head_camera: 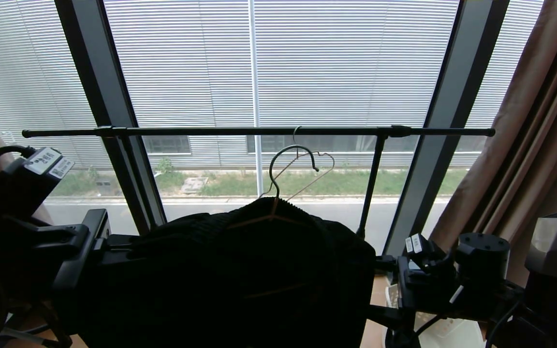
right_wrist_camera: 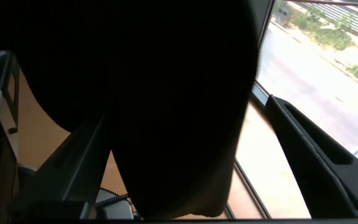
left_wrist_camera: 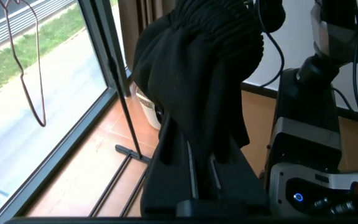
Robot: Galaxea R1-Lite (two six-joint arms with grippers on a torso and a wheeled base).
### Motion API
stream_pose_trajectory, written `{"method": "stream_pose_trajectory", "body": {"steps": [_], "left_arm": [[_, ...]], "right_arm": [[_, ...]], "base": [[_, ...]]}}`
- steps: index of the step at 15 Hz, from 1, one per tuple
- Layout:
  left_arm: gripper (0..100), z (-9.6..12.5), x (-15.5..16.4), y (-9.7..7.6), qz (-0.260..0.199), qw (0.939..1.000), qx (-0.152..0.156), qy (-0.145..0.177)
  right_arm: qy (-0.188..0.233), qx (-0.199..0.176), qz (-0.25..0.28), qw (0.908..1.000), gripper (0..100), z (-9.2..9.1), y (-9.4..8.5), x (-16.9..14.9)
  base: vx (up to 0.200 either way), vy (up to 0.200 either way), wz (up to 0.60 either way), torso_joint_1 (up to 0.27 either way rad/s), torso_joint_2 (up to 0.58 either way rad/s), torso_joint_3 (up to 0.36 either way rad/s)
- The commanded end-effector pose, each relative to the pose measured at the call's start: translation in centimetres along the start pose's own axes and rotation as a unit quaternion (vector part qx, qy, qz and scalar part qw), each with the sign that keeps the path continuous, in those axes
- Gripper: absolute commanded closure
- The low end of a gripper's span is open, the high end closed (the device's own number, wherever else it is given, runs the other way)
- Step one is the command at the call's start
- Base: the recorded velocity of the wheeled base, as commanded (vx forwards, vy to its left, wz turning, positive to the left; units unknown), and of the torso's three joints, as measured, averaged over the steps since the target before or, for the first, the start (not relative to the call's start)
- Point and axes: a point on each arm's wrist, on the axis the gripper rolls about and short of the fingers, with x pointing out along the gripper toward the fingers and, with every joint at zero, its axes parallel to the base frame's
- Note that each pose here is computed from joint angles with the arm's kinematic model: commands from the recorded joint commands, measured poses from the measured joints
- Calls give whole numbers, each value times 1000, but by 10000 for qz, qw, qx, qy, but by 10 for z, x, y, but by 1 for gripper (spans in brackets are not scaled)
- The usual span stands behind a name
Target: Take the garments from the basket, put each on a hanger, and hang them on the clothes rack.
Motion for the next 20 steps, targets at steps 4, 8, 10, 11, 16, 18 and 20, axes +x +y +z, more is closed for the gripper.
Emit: {"method": "stream_pose_trajectory", "body": {"steps": [4,8,10,11,16,18,20], "left_arm": [[100,0,2,-2,-62,9999,-42,-82],[100,-1,-3,-7,-11,9999,-21,-115],[100,0,-5,-8,0,9999,-7,-138],[100,1,-6,-9,9,9999,-42,-147],[100,1,-9,-9,95,9997,-108,-172],[100,1,-11,-7,171,9996,-113,-176],[100,0,-14,-6,239,9995,-123,-179]], "right_arm": [[-19,-3,-69,10000,100,0,-4,-1],[-162,-25,-306,9994,100,6,-15,-11],[-253,-64,-500,9984,100,9,-24,-19],[-292,-67,-593,9978,100,10,-28,-23],[-487,-8,-934,9944,100,19,-42,-39],[-503,-9,-995,9938,100,19,-45,-41],[-518,-12,-1048,9931,100,19,-48,-43]], "base": [[0,0,0,0,0,0],[0,0,0,0,0,0],[0,0,0,0,0,0],[0,0,0,0,0,0],[0,0,0,0,0,0],[0,0,0,0,0,0],[0,0,0,0,0,0]]}}
